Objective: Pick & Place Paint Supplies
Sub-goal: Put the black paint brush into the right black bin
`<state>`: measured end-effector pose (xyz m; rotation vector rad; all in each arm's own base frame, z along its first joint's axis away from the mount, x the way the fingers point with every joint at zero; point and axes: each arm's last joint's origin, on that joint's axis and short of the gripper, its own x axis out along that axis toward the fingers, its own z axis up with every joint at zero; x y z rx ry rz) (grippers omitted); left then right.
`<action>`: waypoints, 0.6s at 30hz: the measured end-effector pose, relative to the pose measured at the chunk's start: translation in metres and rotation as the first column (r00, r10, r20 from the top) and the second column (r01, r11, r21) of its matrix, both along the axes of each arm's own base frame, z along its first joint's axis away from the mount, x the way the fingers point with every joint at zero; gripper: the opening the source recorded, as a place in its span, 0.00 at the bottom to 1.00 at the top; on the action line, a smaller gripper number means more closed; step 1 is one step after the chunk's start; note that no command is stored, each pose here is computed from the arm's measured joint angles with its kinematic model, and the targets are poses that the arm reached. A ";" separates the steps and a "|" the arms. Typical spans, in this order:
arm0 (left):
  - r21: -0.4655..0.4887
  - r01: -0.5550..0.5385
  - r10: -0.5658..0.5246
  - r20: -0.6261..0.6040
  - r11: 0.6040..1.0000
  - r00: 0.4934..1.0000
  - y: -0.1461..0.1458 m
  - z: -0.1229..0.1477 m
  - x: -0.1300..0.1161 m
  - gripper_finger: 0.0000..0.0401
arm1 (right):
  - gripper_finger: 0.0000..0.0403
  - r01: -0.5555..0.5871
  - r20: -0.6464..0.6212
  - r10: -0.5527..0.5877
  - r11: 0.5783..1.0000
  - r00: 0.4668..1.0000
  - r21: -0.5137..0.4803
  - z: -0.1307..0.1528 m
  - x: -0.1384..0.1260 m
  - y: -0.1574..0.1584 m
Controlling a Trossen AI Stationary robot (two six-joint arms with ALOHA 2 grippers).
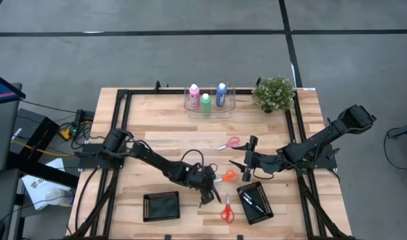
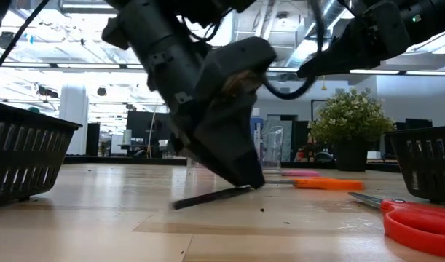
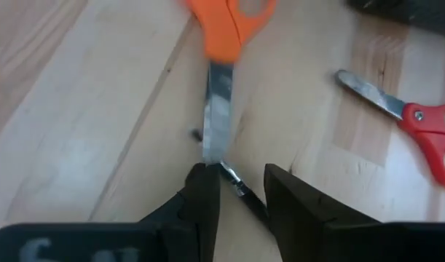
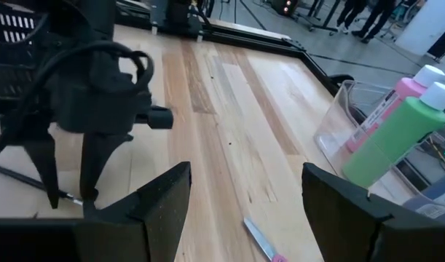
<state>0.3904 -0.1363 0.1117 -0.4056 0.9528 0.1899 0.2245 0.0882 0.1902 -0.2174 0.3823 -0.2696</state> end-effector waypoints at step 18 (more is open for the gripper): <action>0.146 0.167 -0.140 -0.180 0.975 0.974 0.012 -0.012 -0.004 0.03 | 0.60 -0.016 0.008 0.016 0.999 1.000 -0.030 0.001 -0.005 0.010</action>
